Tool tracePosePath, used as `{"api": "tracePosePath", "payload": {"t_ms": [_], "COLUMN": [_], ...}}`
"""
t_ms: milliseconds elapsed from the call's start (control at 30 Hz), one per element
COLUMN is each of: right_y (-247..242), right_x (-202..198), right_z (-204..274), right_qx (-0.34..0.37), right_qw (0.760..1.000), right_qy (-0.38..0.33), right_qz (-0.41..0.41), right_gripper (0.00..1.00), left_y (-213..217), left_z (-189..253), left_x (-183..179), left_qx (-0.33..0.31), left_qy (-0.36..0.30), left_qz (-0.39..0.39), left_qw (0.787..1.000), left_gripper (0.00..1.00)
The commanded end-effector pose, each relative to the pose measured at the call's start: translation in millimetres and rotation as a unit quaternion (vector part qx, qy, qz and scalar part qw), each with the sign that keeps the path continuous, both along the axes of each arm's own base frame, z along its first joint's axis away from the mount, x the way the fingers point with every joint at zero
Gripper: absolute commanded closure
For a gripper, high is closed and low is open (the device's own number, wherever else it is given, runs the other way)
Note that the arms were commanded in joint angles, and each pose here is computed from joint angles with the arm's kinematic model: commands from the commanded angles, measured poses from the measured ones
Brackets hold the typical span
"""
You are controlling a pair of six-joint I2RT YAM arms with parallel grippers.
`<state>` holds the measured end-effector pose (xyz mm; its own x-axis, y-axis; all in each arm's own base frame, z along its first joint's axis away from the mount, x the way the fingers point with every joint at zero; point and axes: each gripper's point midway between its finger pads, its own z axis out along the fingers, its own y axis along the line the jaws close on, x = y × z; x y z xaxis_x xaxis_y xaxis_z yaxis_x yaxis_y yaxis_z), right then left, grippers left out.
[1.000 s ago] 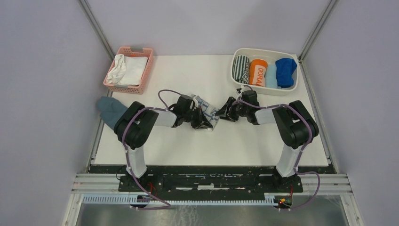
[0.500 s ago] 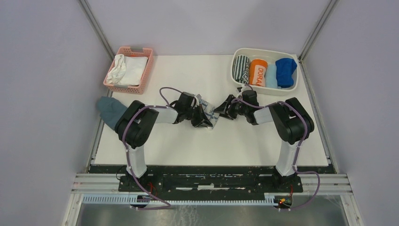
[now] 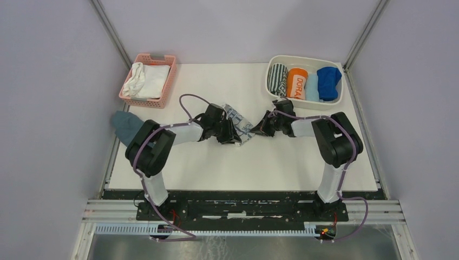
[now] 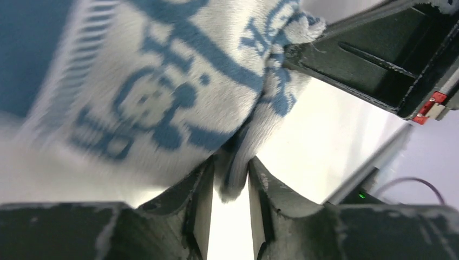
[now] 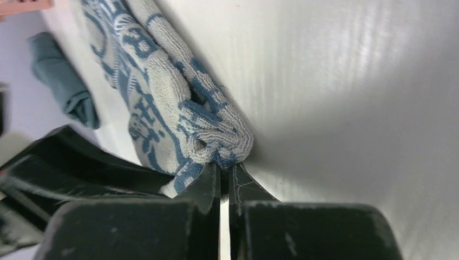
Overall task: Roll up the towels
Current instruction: Roll the towel at the center of the board.
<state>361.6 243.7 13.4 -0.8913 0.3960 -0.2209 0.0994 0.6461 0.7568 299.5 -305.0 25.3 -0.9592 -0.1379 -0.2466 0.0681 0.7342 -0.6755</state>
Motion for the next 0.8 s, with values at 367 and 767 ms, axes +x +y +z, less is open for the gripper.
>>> {"api": "tracePosePath", "payload": {"t_ms": [367, 767], "right_y": [-47, -35], "right_x": [-35, -41], "right_z": [9, 9], "right_qx": [-0.201, -0.173], "right_qw": [0.970, 0.970], "right_qy": [0.131, 0.166], "right_qz": [-0.035, -0.027], "right_gripper": [1.00, 1.00], "left_y": [-12, -74], "left_z": [104, 50], "left_x": [-17, -48], "left_qx": [0.314, 0.439], "left_qy": [-0.435, -0.517], "left_qz": [-0.038, -0.196], "left_qw": [0.843, 0.708], "left_gripper": [0.35, 0.35]}}
